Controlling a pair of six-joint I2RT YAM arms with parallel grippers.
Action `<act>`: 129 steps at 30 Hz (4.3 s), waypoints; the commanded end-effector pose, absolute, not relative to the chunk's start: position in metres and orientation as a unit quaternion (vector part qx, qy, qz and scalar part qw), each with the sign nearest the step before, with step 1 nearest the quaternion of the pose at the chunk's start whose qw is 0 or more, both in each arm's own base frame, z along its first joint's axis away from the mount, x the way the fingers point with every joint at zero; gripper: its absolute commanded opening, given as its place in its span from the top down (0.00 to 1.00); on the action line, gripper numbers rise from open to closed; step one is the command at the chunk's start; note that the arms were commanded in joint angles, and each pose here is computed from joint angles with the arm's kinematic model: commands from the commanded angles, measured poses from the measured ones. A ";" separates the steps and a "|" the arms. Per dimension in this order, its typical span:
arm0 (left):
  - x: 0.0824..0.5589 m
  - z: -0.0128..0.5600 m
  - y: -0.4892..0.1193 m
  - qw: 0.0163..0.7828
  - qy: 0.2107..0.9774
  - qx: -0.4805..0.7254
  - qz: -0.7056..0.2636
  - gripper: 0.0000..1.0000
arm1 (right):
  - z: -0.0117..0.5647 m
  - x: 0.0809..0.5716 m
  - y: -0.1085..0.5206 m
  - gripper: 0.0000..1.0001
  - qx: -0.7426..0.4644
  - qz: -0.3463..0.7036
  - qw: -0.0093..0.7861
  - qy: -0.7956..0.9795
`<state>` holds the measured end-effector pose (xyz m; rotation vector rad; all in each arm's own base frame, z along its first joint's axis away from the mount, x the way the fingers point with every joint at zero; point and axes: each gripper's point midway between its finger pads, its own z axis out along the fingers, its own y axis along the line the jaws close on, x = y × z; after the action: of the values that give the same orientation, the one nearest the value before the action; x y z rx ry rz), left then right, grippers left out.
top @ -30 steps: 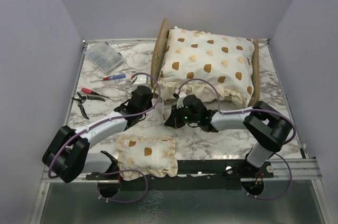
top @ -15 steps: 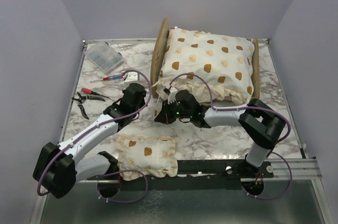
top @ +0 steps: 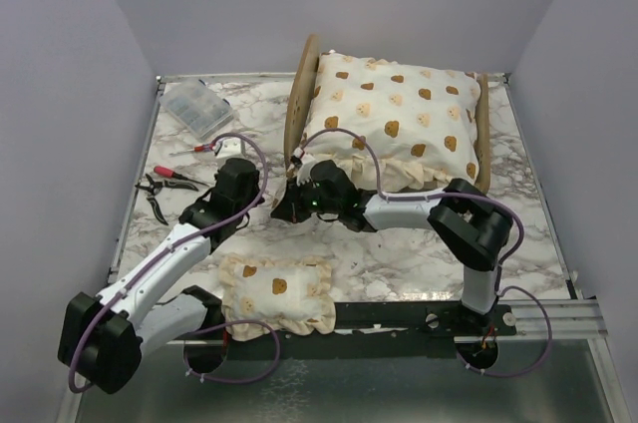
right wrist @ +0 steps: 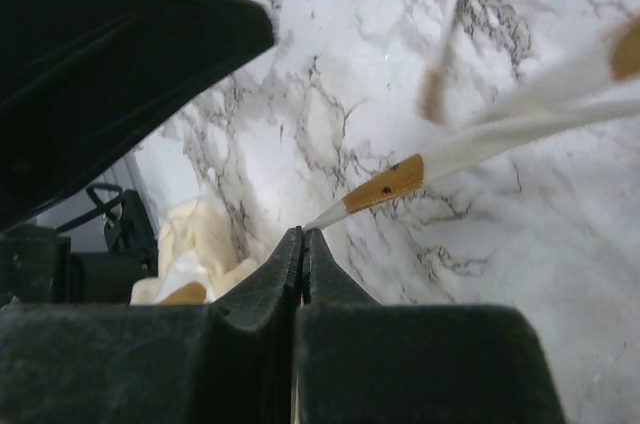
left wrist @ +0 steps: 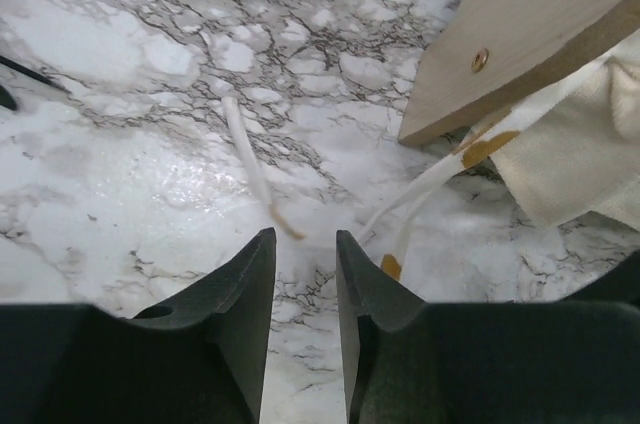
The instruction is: Set up the pet bed
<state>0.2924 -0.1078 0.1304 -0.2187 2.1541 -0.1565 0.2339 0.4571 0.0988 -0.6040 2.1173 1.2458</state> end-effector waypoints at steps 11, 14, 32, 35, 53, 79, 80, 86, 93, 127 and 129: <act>0.273 0.162 -0.057 0.511 0.849 -0.136 -0.009 0.62 | 0.070 0.308 0.505 0.83 -0.156 0.412 0.400 0.804; 0.274 0.160 -0.060 0.508 0.851 -0.131 -0.013 0.60 | 0.064 0.310 0.505 0.60 -0.162 0.402 0.401 0.807; 0.280 0.141 -0.091 0.462 0.881 -0.090 -0.058 0.49 | 0.152 0.274 0.372 0.27 -0.436 0.182 0.494 0.730; 0.287 0.134 -0.103 0.454 0.883 -0.088 -0.078 0.45 | 0.157 0.289 0.345 0.13 -0.495 0.079 0.530 0.684; 0.341 0.111 -0.136 0.466 0.874 -0.092 -0.106 0.40 | 0.143 0.348 0.367 0.08 -0.564 -0.096 0.618 0.538; 0.311 0.078 -0.144 0.413 0.896 -0.080 -0.139 0.40 | 0.138 0.345 0.348 0.99 -0.497 -0.014 0.579 0.646; 0.310 0.075 -0.143 0.410 0.898 -0.080 -0.135 0.40 | 0.138 0.344 0.347 0.99 -0.494 -0.003 0.577 0.651; 0.316 0.067 -0.140 0.408 0.906 -0.063 -0.092 0.41 | 0.138 0.345 0.343 0.99 -0.472 0.026 0.571 0.671; 0.336 0.060 -0.148 0.417 0.908 -0.018 -0.025 0.42 | 0.135 0.343 0.346 0.99 -0.465 0.052 0.567 0.678; 0.295 0.082 -0.173 0.374 0.919 0.001 -0.125 1.00 | 0.149 0.312 0.348 0.81 -0.439 0.146 0.557 0.690; 0.302 0.083 -0.158 0.381 0.921 0.001 -0.080 1.00 | 0.146 0.311 0.345 0.81 -0.432 0.145 0.555 0.696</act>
<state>0.3117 -0.1811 0.0945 -0.0194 2.2773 -0.3604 0.3274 0.3431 0.1484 -1.0167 1.6182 0.2667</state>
